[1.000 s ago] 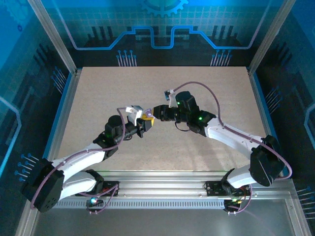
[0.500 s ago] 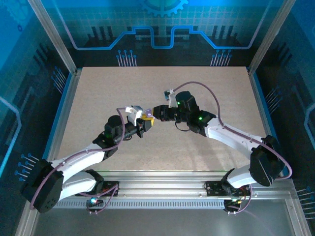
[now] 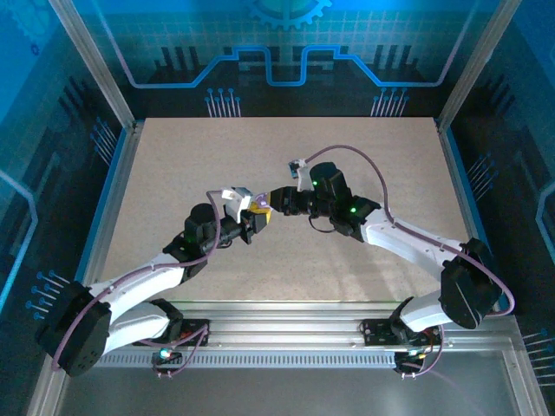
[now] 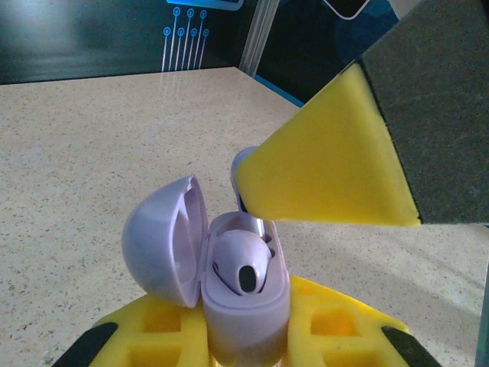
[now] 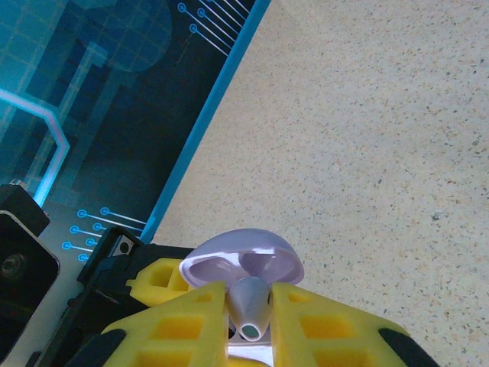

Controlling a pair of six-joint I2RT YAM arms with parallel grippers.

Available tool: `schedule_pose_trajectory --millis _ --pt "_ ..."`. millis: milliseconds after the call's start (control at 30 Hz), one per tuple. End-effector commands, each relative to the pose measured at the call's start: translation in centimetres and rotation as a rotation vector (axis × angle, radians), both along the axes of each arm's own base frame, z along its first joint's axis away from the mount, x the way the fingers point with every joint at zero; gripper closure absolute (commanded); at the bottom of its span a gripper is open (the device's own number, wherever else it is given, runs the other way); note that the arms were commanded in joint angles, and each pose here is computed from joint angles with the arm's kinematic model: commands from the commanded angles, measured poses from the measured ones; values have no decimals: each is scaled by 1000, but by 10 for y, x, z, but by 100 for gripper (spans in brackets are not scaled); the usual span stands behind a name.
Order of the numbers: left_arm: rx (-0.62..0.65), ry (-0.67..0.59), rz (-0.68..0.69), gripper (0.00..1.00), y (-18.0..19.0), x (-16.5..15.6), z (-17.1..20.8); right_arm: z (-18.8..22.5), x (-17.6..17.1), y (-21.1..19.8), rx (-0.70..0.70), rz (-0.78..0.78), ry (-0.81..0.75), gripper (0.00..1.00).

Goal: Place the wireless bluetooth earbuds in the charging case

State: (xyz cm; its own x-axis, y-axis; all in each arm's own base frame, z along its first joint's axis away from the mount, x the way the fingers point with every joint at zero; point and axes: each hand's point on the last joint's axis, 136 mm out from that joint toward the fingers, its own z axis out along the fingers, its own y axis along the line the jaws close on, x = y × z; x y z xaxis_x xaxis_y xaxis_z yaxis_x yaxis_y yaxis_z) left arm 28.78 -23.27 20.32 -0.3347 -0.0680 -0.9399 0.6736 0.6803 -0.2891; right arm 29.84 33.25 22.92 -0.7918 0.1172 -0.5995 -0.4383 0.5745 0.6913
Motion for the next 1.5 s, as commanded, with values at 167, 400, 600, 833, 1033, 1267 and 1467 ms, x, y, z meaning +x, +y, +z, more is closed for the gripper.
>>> schedule_pose_trajectory --millis 167,400,600,833,1033,1267,1467 --pt "-60 -167 4 95 -1 4 58 -7 -12 3 -26 53 6 78" --pt "-54 -165 -2 95 -2 3 57 -4 -16 0 -23 53 -6 76" --pt "-41 -166 -5 95 -2 2 57 0 -17 -1 -17 54 -14 75" --pt "-34 -179 -20 95 -3 0 58 3 -17 -4 -22 45 -21 69" --pt "-29 -176 -23 95 -3 -1 57 6 -18 -8 -27 36 -31 68" --pt "-34 -189 -37 95 -5 -2 61 15 -19 -14 -30 22 -57 62" --pt "-31 -187 -66 95 -8 -6 61 46 -25 -27 19 -16 -165 59"
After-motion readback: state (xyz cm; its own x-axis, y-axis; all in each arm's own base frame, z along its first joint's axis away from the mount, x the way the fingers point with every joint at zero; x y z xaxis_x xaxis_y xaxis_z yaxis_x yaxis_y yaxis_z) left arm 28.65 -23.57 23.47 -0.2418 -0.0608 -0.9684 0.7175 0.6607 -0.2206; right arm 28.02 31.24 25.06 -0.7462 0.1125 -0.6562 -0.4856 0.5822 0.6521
